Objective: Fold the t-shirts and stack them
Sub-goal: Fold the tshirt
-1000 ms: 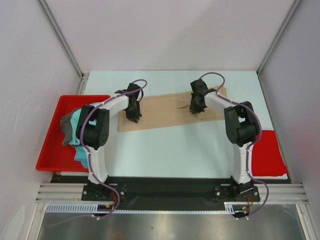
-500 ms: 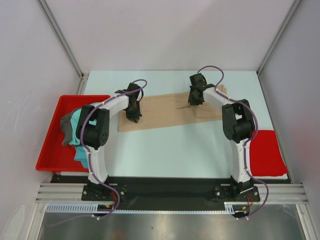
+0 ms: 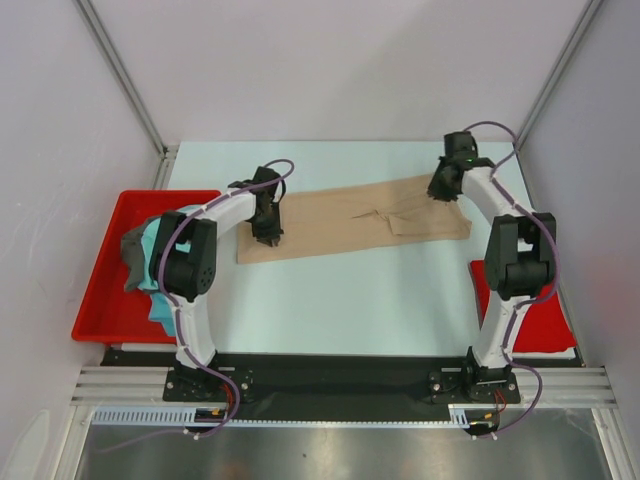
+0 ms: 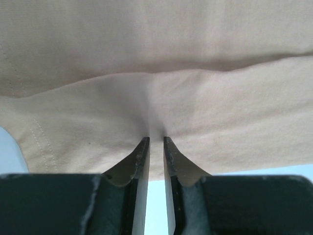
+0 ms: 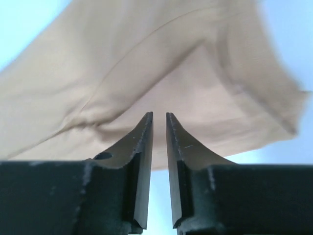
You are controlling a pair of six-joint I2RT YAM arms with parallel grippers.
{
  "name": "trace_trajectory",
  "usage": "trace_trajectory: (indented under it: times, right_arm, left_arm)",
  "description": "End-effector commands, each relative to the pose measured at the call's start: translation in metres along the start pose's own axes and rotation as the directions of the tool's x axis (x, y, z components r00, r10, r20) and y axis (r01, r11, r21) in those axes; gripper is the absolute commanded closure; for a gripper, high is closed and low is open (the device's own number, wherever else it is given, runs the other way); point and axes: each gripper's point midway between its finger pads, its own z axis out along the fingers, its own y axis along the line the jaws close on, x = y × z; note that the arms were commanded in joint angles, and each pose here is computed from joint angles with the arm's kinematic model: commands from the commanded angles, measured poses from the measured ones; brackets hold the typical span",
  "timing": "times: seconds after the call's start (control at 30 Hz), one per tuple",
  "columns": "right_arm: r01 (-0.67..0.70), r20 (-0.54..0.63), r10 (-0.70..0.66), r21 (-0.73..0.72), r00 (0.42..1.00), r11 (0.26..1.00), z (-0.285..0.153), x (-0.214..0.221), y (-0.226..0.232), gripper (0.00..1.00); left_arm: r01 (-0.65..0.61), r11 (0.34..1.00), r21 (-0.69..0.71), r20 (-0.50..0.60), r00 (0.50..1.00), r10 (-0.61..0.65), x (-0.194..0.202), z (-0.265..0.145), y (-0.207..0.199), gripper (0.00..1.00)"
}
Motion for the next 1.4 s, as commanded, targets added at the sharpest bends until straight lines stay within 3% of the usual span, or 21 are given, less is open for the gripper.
trace_trajectory:
  times: [0.0, 0.07, 0.17, 0.2, 0.4, 0.6, 0.93, 1.03, 1.23, 1.37]
  right_arm:
    - [-0.06, -0.042, 0.062, 0.048, 0.997, 0.997, 0.002, 0.007, -0.027, 0.8]
    - [-0.126, -0.051, 0.131, 0.091, 0.99, 0.988, -0.002, 0.007, -0.048, 0.78]
    - [-0.214, -0.061, 0.221, 0.107, 0.973, 0.971, -0.015, 0.012, -0.065, 0.64]
    - [-0.236, -0.064, 0.244, 0.116, 0.968, 0.965, -0.018, 0.016, -0.069, 0.54]
    - [-0.418, 0.001, 0.421, 0.119, 0.907, 0.9, -0.041, 0.037, -0.091, 0.31]
    - [-0.556, 0.003, 0.557, 0.076, 0.831, 0.828, -0.026, 0.06, -0.107, 0.23]
    - [-0.595, 0.027, 0.595, 0.054, 0.804, 0.802, 0.018, 0.057, -0.119, 0.25]
    - [-0.602, 0.019, 0.602, 0.051, 0.798, 0.797, 0.029, 0.057, -0.121, 0.31]
    - [-0.604, 0.007, 0.605, 0.05, 0.796, 0.795, 0.05, 0.052, -0.126, 0.56]
    - [-0.598, -0.029, 0.6, 0.05, 0.799, 0.8, 0.044, 0.054, -0.122, 0.56]
  left_arm:
    - [-0.017, 0.999, 0.052, 0.049, 0.999, 0.014, -0.01, -0.022, -0.006, 0.78]
    - [-0.02, 0.996, 0.089, 0.047, 0.999, 0.016, -0.009, -0.029, -0.012, 0.77]
    - [-0.031, 0.992, 0.12, 0.059, 0.998, 0.024, -0.006, -0.039, -0.016, 0.75]
    - [-0.037, 0.991, 0.131, 0.07, 0.997, 0.028, -0.007, -0.042, -0.017, 0.74]
    - [-0.058, 0.983, 0.176, 0.067, 0.997, 0.047, 0.008, -0.053, -0.024, 0.71]
    - [-0.101, 0.966, 0.237, 0.079, 0.993, 0.085, 0.017, -0.063, -0.037, 0.65]
    - [-0.16, 0.952, 0.262, 0.133, 0.983, 0.128, 0.011, -0.083, -0.041, 0.59]
    - [-0.161, 0.955, 0.248, 0.124, 0.983, 0.133, 0.017, -0.083, -0.036, 0.59]
    - [-0.124, 0.966, 0.228, 0.089, 0.99, 0.106, 0.031, -0.084, -0.028, 0.6]
    - [-0.092, 0.973, 0.212, 0.073, 0.994, 0.078, 0.039, -0.087, -0.023, 0.6]
